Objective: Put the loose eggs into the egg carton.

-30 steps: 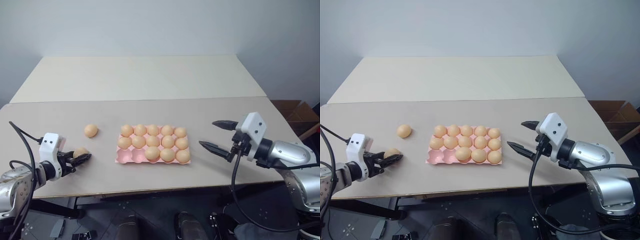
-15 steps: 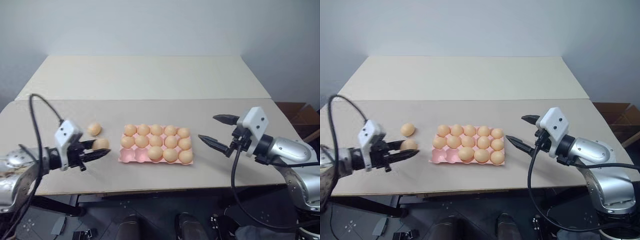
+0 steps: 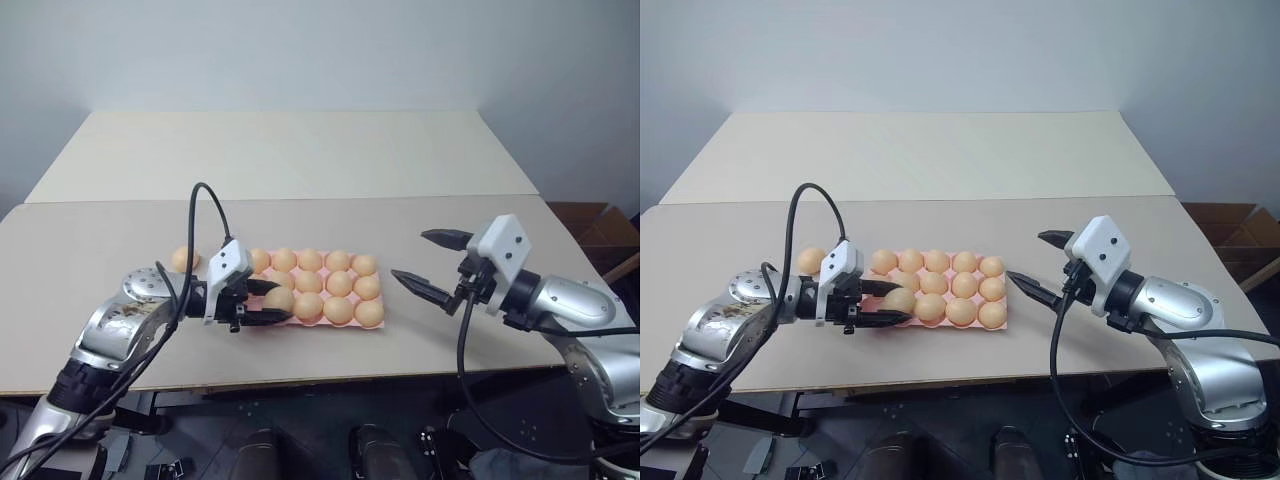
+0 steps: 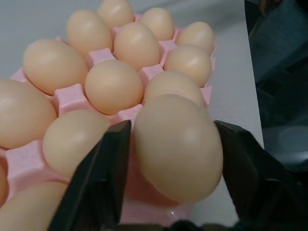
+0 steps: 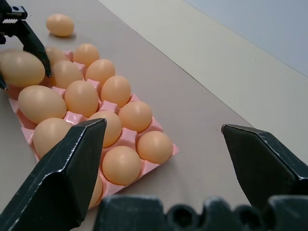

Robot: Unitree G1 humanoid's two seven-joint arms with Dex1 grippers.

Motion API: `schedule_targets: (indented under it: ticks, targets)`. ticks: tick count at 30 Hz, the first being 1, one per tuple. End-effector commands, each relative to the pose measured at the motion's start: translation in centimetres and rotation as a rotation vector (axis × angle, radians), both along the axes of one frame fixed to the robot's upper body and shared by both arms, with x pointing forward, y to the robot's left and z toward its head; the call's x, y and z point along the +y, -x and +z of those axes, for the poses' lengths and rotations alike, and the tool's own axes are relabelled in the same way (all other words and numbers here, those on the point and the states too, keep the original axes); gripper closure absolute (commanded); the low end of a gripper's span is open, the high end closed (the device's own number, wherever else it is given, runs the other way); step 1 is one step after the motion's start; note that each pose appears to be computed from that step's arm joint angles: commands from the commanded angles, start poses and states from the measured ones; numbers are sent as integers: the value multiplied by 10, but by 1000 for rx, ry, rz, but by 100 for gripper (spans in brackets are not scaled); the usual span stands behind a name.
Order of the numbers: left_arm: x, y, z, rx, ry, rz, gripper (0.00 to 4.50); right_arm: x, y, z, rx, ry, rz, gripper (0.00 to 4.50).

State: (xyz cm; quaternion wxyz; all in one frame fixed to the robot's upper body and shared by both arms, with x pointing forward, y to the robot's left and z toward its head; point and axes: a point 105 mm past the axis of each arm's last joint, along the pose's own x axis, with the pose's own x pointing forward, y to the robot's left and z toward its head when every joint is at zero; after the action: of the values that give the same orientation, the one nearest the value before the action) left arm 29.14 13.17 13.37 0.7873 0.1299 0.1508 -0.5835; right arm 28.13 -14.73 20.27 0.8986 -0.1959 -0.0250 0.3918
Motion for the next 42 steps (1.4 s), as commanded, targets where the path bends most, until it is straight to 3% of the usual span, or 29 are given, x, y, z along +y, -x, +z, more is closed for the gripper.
schedule_targets:
  ticks: [1,6,9,16,21,25,28,31,42]
  targets:
    - [5,1,20,-80,0,-5,20,2,6,13,-45,-15,9,0]
    - [31,5,44,-133,10,67,4,3,6,15,-48,-19,16,0]
    - [68,11,59,-161,19,199,4,4,7,15,-48,-19,27,0]
    - [155,41,55,-165,-4,514,4,2,6,12,-36,-15,39,0]
    - [167,60,46,-147,2,614,4,0,4,12,-30,-3,56,0]
    - [163,60,39,-140,26,672,4,0,2,13,-31,0,64,0]
    - [162,47,37,-138,30,756,4,0,1,14,-33,3,67,0]
    - [165,16,40,-170,59,944,4,-1,1,16,-37,9,63,0]
    - [144,-71,14,-30,0,1125,4,0,3,17,-50,22,62,0]
